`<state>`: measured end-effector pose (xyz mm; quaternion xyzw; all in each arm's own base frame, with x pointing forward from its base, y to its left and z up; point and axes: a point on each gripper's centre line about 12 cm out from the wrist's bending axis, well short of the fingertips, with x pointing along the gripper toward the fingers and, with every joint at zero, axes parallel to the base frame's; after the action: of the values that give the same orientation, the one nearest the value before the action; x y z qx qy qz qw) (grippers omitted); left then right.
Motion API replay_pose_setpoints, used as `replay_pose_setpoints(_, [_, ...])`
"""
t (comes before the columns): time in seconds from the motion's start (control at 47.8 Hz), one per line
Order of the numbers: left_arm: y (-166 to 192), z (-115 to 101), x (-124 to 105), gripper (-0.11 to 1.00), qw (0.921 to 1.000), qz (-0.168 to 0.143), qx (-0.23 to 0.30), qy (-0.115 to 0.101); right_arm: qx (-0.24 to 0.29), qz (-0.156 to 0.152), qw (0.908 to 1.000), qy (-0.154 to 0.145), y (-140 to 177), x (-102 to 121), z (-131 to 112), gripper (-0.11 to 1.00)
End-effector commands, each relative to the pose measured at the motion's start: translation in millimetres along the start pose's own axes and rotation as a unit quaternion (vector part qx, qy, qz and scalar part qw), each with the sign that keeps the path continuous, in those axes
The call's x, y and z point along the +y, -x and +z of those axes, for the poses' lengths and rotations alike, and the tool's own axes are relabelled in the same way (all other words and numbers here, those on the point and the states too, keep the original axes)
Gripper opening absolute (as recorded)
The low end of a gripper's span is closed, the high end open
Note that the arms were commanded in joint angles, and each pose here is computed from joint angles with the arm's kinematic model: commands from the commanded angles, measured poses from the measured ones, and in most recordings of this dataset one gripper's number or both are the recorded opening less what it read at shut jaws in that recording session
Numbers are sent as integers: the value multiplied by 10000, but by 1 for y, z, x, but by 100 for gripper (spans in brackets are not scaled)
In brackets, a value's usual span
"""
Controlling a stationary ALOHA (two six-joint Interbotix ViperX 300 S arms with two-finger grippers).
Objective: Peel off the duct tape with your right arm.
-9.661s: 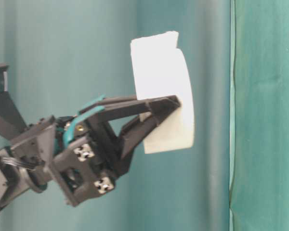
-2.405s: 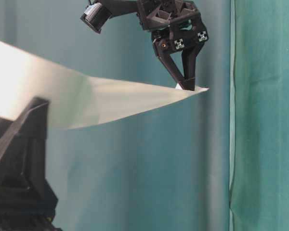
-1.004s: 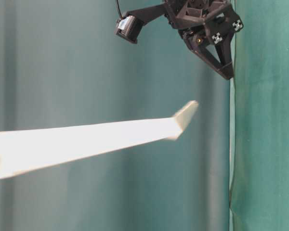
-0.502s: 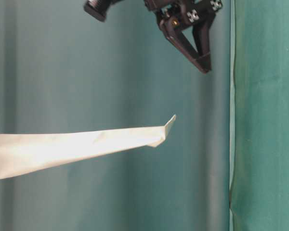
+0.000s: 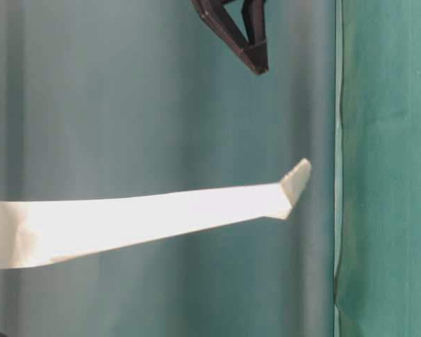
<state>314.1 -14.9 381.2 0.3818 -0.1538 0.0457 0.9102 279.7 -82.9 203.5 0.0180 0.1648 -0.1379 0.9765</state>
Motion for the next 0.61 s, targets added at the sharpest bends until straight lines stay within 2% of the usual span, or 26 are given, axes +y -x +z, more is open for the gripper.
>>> replay_pose_setpoints(0.0, [2,3,9,20,9998,180,-79,55,-123,12,9999,14,9,1,8,-10])
replay_pose_setpoints(0.293, [8,-16,11,20,9980,215,205,553,-475,4,9989,40,46,1,8,-10])
replay_pose_setpoints(0.46, [10,-25,10,20,9950,183,373,912,-567,-6,9984,35,72,1,5,-10])
replay_pose_setpoints(0.586, [10,-26,8,20,9937,130,443,1021,-575,-18,9983,37,95,1,-3,-10])
